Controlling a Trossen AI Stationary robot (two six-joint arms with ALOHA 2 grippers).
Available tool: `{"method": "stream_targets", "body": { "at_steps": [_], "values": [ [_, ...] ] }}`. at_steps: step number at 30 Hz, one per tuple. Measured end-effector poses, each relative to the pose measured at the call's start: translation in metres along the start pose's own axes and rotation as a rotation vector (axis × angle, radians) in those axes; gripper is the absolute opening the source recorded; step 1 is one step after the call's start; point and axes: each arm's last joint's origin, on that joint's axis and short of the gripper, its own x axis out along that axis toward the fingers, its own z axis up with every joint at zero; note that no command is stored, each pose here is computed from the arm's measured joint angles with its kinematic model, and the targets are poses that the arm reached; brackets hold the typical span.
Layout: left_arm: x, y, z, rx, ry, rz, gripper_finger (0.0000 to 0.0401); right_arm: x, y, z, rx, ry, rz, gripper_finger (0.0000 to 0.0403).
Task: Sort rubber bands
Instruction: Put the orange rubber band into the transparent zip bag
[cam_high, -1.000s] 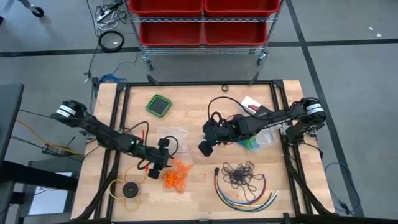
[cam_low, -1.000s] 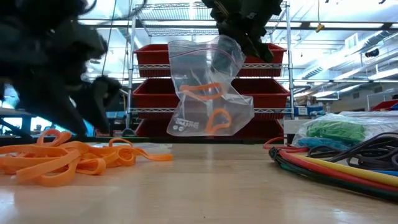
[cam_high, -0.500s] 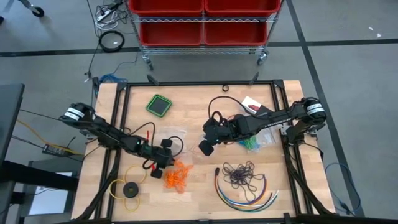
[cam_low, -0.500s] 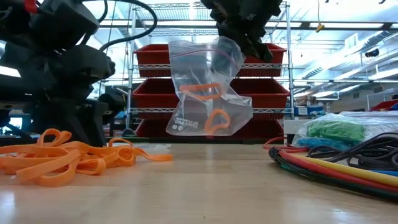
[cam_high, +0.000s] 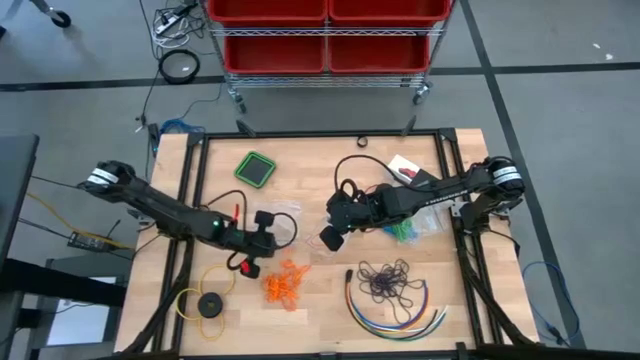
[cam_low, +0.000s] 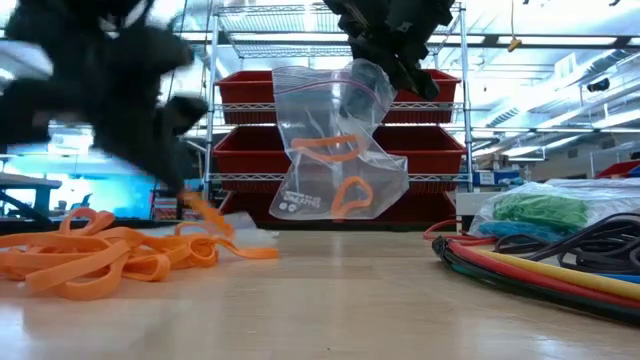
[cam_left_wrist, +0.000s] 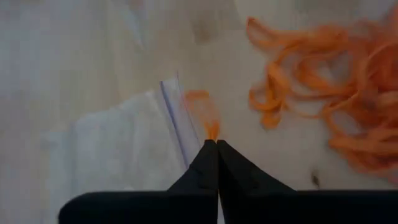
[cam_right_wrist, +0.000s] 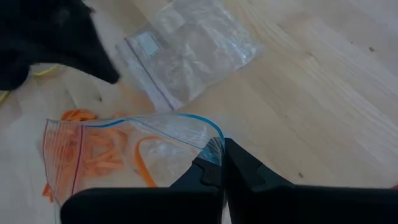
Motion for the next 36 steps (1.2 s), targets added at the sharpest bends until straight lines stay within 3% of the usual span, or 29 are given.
{"method": "stream_targets", "body": {
  "at_steps": [10, 15, 19, 29, 36],
  "values": [
    [-0.067, 0.007, 0.074, 0.117, -0.332, 0.015, 0.0001, 0.000, 0.000, 0.001, 0.002, -0.007, 0.003, 0.0000],
    [-0.078, 0.011, 0.095, 0.173, -0.409, 0.039, 0.0001, 0.000, 0.000, 0.001, 0.002, -0.009, 0.000, 0.0000],
    [-0.075, 0.015, 0.105, 0.197, -0.439, 0.050, 0.0000, 0.000, 0.000, 0.001, 0.003, -0.013, -0.001, 0.0000],
    [-0.033, 0.027, 0.103, 0.184, -0.297, 0.073, 0.0001, 0.000, 0.001, 0.002, 0.007, -0.022, 0.006, 0.0000],
    [-0.026, 0.040, 0.103, 0.095, -0.281, 0.137, 0.0041, 0.000, 0.001, 0.002, 0.001, -0.023, 0.008, 0.0000]
  ]
}}
